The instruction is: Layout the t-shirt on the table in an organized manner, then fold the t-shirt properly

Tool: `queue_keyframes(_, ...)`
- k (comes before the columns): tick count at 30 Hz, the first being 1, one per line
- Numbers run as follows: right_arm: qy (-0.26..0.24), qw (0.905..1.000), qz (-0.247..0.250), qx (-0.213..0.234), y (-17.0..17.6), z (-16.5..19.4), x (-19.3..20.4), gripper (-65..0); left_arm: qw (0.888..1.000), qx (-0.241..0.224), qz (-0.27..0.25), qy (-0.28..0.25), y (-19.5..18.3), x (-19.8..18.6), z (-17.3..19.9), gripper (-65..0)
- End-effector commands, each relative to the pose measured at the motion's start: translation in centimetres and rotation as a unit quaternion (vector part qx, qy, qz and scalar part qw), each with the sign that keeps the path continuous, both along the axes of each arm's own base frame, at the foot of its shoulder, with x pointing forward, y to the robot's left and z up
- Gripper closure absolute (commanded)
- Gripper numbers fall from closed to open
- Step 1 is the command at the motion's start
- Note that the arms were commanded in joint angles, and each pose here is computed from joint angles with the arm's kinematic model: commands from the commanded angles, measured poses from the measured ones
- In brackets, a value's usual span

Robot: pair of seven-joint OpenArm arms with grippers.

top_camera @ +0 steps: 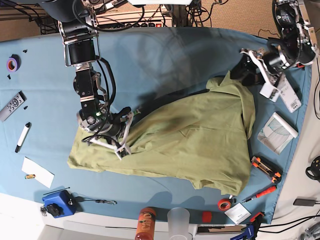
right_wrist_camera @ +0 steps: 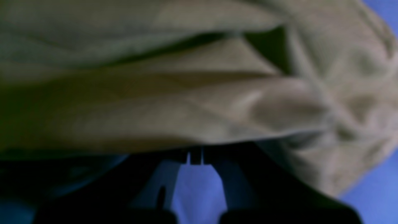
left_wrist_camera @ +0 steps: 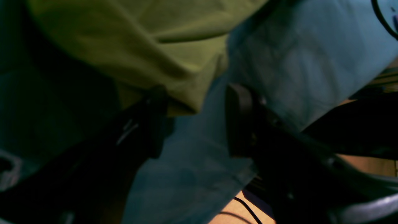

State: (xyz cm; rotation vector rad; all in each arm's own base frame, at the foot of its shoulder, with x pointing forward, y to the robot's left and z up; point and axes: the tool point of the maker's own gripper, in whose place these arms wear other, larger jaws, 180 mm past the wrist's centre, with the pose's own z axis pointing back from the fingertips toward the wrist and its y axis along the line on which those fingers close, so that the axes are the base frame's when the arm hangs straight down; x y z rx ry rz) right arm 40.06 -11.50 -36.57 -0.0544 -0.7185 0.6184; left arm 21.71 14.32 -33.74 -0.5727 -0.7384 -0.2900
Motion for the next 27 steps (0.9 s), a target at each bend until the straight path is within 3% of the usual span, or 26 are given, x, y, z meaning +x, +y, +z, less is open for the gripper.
queue_keyframes(1,-0.048,0.9988,0.006,0.008,0.5,3.3,1.6,0.0,1.000,-0.005,0.001,-0.027,-0.1,0.7,1.1,-30.9)
queue_keyframes(9,-0.100,0.9943,0.030,0.022,1.9,10.0,0.3,0.0,1.000,0.015,0.011,-0.014,0.4,0.7,0.4,-30.9)
queue_keyframes(14,-0.083,0.9959,0.029,0.020,1.8,8.8,-0.5,0.0,1.000,0.025,0.010,-0.007,0.6,0.4,0.0,-30.9)
queue_keyframes(18,-0.037,0.9988,0.032,0.002,1.4,6.3,-2.4,0.0,1.000,0.023,0.012,-0.009,0.6,0.5,0.1,-30.9)
queue_keyframes(19,-0.025,0.9989,0.041,-0.005,1.4,5.6,-3.0,-2.0,1.000,0.023,0.012,-0.010,0.6,0.5,0.1,-30.9)
queue_keyframes(21,-0.006,0.9990,0.043,-0.012,1.3,4.3,-4.1,-15.0,1.000,0.023,0.012,-0.010,0.6,0.5,0.1,-30.9)
queue_keyframes(23,0.004,0.9989,0.038,-0.029,0.7,3.3,-4.9,-22.7,1.000,0.023,0.012,-0.010,0.6,0.5,0.1,-30.9)
queue_keyframes(27,-0.010,0.9963,0.027,-0.081,-1.4,2.8,-4.8,-22.8,1.000,0.023,0.012,-0.010,0.6,0.6,0.1,-30.9)
